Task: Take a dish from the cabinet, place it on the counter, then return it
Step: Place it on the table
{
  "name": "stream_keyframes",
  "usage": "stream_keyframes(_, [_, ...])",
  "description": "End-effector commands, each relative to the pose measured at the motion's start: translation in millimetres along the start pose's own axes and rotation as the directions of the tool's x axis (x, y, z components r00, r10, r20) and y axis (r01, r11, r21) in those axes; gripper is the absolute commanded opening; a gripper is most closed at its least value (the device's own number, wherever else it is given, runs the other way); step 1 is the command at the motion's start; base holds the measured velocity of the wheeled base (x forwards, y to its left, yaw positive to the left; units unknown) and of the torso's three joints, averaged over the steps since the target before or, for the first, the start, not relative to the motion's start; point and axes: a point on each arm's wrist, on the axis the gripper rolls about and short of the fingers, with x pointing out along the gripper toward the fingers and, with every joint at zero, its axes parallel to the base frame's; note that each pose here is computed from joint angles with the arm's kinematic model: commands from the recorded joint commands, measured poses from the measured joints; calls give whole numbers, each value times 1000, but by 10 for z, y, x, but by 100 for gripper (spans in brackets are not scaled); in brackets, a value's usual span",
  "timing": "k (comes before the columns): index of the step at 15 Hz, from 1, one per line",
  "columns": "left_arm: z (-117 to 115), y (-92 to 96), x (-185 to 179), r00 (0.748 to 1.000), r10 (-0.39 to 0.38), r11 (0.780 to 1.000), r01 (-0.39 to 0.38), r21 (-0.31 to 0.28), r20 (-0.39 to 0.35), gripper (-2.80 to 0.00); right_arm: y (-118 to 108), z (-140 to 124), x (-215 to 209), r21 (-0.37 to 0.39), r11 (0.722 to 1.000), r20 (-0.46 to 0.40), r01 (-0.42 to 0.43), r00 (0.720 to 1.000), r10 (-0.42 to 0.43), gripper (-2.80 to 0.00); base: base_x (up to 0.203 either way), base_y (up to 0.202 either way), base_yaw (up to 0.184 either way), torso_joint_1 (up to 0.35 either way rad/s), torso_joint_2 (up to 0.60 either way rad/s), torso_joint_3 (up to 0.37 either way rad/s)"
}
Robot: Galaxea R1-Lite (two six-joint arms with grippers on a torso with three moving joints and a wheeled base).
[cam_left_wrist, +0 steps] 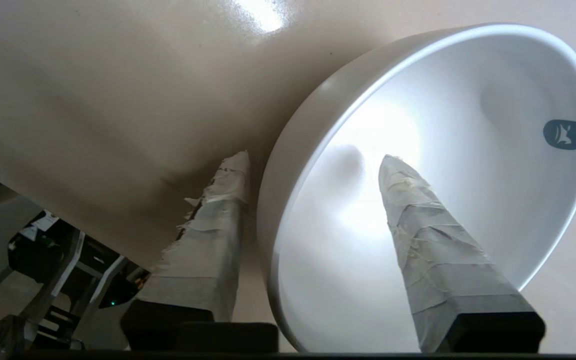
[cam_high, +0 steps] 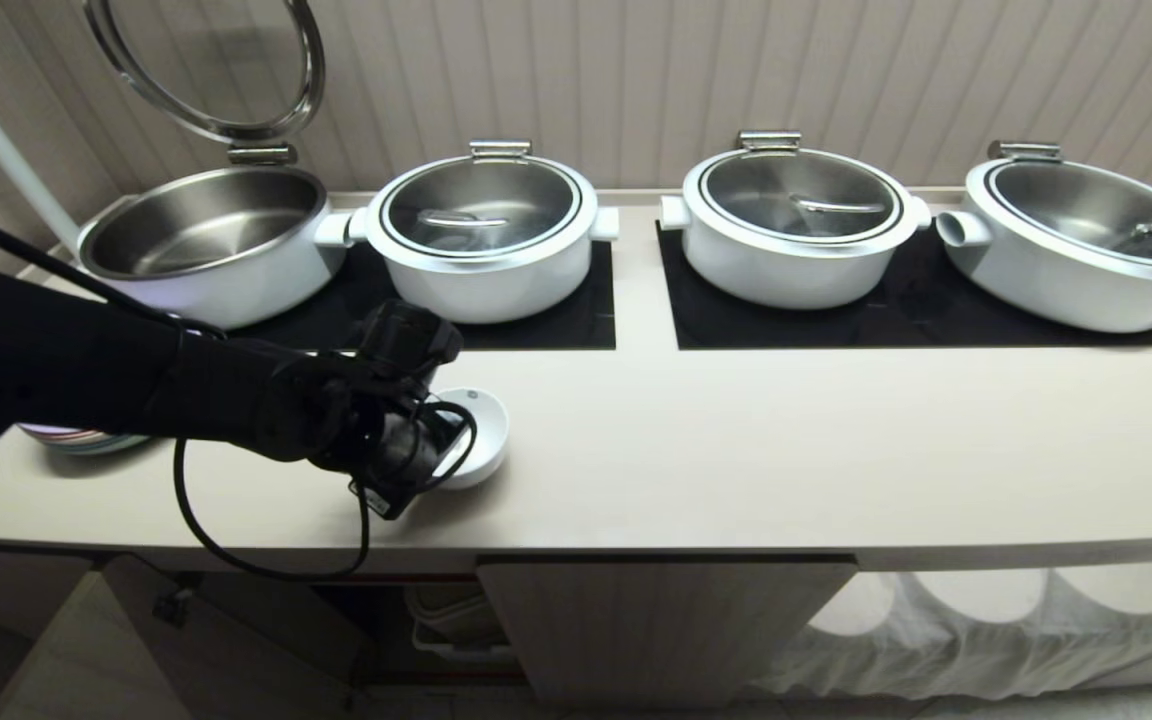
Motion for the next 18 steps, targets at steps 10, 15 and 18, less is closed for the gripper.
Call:
stream_keyframes(10, [39, -23, -49, 1000, -16, 1000, 16, -14, 18, 0, 0, 0, 0, 1, 1000, 1, 0, 1000, 0, -280, 0, 0, 0, 0, 0, 0])
stream_keyframes(15, [60, -64, -84, 999, -37, 999, 38, -26, 25, 0, 0, 0, 0, 1, 1000, 1, 0, 1000, 0, -280, 0, 0, 0, 0, 0, 0])
stream_keyframes(18, [75, -93, -107, 998, -53, 998, 54, -30, 30, 0, 0, 0, 0, 1, 1000, 1, 0, 1000, 0, -280, 0, 0, 0, 0, 0, 0])
